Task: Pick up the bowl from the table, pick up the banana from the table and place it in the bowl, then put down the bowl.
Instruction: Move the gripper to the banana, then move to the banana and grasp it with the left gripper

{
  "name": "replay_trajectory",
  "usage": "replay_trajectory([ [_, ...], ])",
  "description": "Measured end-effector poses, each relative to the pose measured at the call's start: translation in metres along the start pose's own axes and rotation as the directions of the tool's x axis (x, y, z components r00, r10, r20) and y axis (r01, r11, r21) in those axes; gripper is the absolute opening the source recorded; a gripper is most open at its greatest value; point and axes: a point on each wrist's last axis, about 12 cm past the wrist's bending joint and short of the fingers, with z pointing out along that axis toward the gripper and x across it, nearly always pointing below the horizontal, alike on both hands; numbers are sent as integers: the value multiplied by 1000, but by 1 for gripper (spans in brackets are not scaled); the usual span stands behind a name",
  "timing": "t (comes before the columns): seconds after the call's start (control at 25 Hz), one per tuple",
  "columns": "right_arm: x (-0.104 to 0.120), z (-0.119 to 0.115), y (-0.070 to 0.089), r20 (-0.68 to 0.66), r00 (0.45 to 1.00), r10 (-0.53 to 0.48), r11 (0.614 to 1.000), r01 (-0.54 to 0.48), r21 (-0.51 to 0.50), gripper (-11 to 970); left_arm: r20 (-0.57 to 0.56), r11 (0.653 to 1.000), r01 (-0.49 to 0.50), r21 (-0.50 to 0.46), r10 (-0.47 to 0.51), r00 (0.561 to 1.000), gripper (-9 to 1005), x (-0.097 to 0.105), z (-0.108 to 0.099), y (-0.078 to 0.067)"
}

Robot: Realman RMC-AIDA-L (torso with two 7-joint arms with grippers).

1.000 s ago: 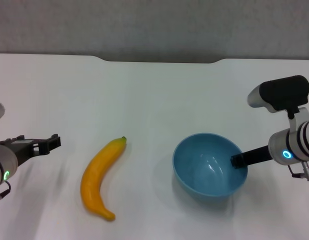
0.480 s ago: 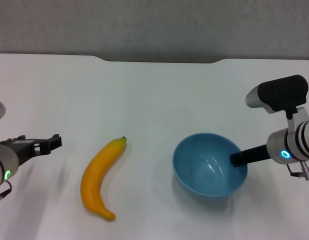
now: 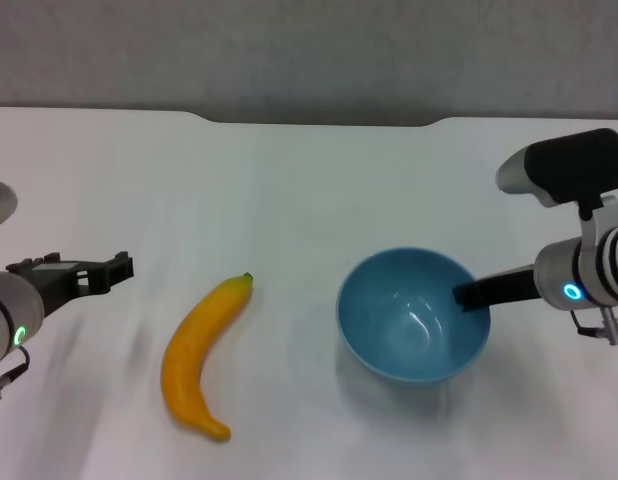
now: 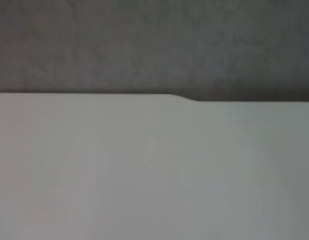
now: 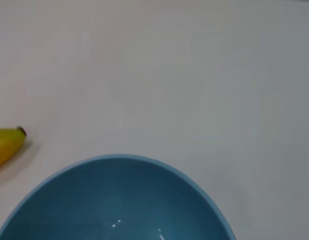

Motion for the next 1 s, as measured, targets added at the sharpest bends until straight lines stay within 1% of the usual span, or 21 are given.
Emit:
replay_trajectory([
  [0.28, -4, -9, 1, 42, 999, -5, 1000, 5, -3, 33, -8, 1000, -11, 10, 11, 1000, 891, 0, 0, -4],
  [0.44, -8, -12, -1, 62, 998, -1, 1000, 1, 2, 33, -57, 999, -42, 29, 44, 997, 891, 2, -2, -16],
  [0.64, -7, -13, -2, 59, 998, 0, 1000, 0, 4, 33, -98, 993, -84, 78, 92, 991, 891, 1, -4, -37],
  [0.84, -7, -12, -1, 59, 998, -7, 1000, 7, 4, 33, -135, 987, -97, 124, 114, 984, 890, 7, 6, -53],
  [1.0, -6, -12, 0, 55, 998, -12, 1000, 11, 2, 33, -146, 987, -92, 134, 112, 983, 890, 9, 9, -55],
])
